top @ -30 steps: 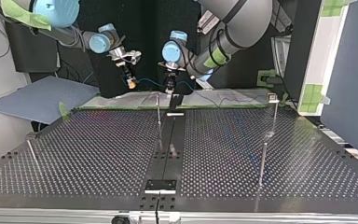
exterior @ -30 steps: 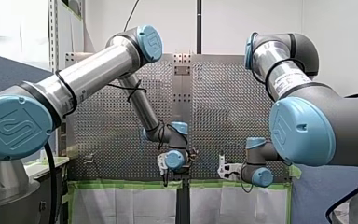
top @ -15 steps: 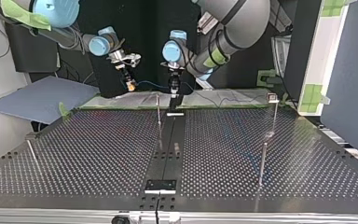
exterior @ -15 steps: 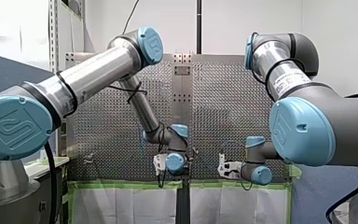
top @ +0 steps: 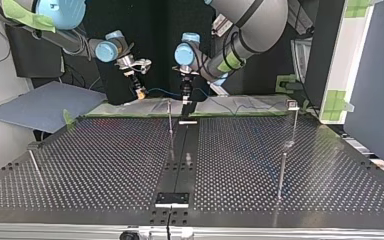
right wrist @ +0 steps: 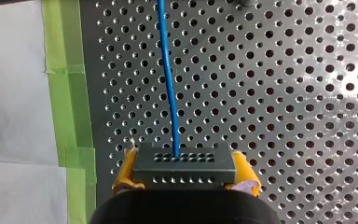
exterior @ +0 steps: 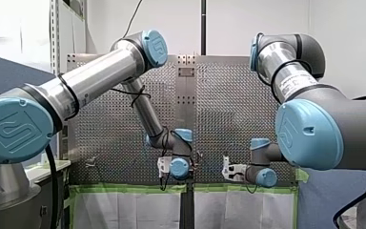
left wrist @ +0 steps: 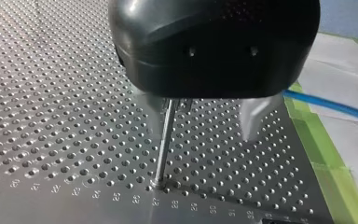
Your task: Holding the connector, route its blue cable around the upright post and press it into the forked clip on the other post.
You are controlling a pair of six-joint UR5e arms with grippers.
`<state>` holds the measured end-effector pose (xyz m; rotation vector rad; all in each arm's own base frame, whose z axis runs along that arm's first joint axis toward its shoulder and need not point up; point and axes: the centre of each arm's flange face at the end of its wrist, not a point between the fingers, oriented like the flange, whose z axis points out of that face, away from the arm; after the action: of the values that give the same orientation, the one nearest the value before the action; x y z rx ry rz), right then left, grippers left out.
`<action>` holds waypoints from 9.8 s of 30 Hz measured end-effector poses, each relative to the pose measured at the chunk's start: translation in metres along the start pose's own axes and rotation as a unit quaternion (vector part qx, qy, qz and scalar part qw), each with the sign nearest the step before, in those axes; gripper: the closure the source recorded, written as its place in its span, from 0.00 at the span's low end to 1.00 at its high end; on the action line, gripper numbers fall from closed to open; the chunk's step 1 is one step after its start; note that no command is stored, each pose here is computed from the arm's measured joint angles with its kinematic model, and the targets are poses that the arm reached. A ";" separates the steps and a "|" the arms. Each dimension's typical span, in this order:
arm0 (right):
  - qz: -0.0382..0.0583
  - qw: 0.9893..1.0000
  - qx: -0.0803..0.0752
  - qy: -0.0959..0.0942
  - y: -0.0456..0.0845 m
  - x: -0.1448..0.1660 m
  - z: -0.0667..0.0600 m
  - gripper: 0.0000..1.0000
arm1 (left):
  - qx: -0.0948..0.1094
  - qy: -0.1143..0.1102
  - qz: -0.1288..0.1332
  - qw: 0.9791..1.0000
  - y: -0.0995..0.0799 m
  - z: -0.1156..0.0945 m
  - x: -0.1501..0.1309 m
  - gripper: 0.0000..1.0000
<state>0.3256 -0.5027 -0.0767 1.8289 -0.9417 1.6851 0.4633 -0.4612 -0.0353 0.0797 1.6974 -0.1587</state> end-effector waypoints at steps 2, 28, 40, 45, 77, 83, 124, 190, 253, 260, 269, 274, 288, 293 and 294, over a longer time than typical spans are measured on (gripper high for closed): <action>0.000 1.000 0.000 0.000 0.000 0.000 0.000 1.00 | 0.001 -0.003 0.000 1.000 -0.001 0.001 -0.001 0.66; -0.003 1.000 -0.002 0.000 0.004 0.003 0.002 1.00 | 0.001 -0.011 0.010 1.000 -0.002 0.002 -0.003 0.90; -0.034 0.999 0.001 -0.009 0.003 0.033 0.003 1.00 | -0.003 -0.010 0.016 1.000 -0.002 0.002 -0.003 0.90; -0.051 0.999 0.004 -0.015 0.001 0.046 0.002 1.00 | -0.011 -0.012 0.016 1.000 -0.002 0.001 -0.005 0.90; 0.001 1.000 -0.007 0.012 0.012 0.055 0.007 1.00 | 0.015 -0.018 -0.002 1.000 -0.007 0.007 -0.017 0.90; 0.001 1.000 -0.007 0.014 0.012 0.055 0.007 1.00 | 0.020 -0.019 -0.008 1.000 -0.005 0.010 -0.017 0.90; 0.002 1.000 -0.006 0.018 0.013 0.054 0.008 1.00 | 0.039 0.001 -0.038 0.999 0.012 0.039 -0.020 0.93; 0.009 0.999 -0.021 0.033 0.044 0.066 0.043 1.00 | 0.054 0.000 -0.047 0.997 0.025 0.070 -0.027 0.93; 0.012 0.999 -0.023 0.024 0.046 0.063 0.042 1.00 | 0.139 0.078 0.002 0.987 0.011 0.022 -0.045 0.01; 0.012 0.999 -0.024 0.024 0.046 0.063 0.042 1.00 | 0.151 0.090 0.004 0.984 0.009 0.011 -0.037 0.01; 0.011 0.999 -0.024 0.023 0.046 0.063 0.042 1.00 | 0.152 0.093 0.010 0.984 0.007 0.006 -0.034 0.01; 0.011 0.999 -0.024 0.024 0.046 0.063 0.042 1.00 | 0.152 0.090 0.013 0.984 0.005 0.005 -0.034 0.01; 0.012 0.999 -0.024 0.024 0.046 0.063 0.042 1.00 | 0.152 0.091 0.013 0.984 0.004 0.004 -0.034 0.01; 0.012 0.999 -0.024 0.023 0.046 0.063 0.042 1.00 | 0.152 0.091 0.013 0.984 0.005 0.004 -0.034 0.01; 0.012 0.999 -0.025 0.023 0.046 0.063 0.042 1.00 | 0.152 0.091 0.013 0.984 0.005 0.004 -0.034 0.01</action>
<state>0.3188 -0.5741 -0.0248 1.7456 -0.9803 1.6966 0.4728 -0.4560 -0.0025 0.3540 1.8421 -0.4006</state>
